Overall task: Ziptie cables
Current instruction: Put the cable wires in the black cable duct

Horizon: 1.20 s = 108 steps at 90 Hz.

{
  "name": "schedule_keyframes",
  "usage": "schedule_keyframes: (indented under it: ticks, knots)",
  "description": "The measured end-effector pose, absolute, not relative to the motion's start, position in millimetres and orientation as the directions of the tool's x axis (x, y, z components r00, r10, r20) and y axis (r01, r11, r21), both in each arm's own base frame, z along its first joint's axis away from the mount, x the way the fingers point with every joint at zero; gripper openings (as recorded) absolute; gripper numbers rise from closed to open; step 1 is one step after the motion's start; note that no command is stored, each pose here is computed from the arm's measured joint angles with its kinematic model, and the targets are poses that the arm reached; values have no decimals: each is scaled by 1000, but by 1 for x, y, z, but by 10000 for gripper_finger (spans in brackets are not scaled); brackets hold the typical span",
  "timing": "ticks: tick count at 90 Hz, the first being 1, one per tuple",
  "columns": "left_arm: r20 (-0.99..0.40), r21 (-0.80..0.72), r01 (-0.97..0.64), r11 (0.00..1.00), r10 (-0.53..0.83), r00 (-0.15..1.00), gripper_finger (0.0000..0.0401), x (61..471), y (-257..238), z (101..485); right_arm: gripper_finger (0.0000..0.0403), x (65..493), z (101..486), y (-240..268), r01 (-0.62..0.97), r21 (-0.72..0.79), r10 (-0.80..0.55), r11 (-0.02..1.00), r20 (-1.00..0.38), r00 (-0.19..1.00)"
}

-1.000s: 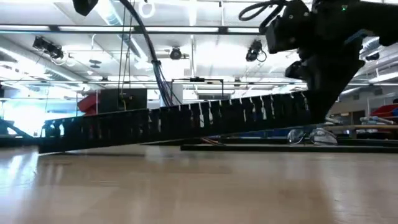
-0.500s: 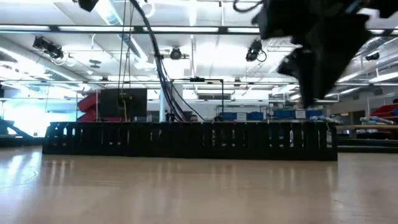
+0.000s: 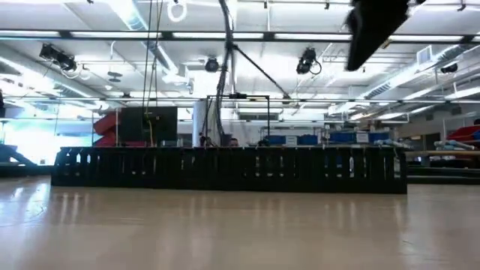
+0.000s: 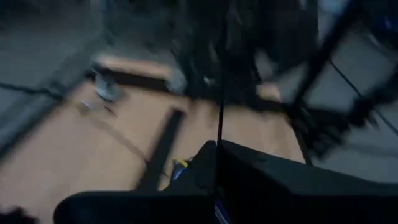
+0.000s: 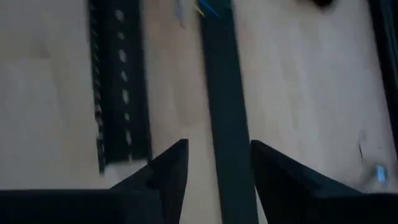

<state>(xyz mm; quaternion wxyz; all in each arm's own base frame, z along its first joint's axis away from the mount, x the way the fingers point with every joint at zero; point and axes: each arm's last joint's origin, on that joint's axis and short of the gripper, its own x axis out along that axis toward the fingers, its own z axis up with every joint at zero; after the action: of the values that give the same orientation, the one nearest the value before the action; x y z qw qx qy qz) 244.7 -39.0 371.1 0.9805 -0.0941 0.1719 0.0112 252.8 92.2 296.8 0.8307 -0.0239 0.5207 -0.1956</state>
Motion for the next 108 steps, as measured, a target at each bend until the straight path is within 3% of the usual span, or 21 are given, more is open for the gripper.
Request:
schedule_keyframes:
  ticks: [19,31,41,62,108]
  knots:
    - [-325,-113,-17,993,-21,945,0,290,-25,402,169,215,301,113,406,-191,-400,894,-751,526]
    - [-309,-130,3,992,-44,950,0,319,-9,430,168,207,288,132,476,-104,-446,873,-565,694]
    - [-303,-151,23,988,-69,951,0,339,1,448,168,212,266,141,468,-61,-439,882,-472,765]
    - [-358,-179,9,984,-74,931,0,368,1,459,169,212,222,121,577,-154,-589,802,-356,725]
    - [-375,-166,-34,986,-31,926,0,372,1,460,188,237,238,108,566,-93,-561,819,-336,756]
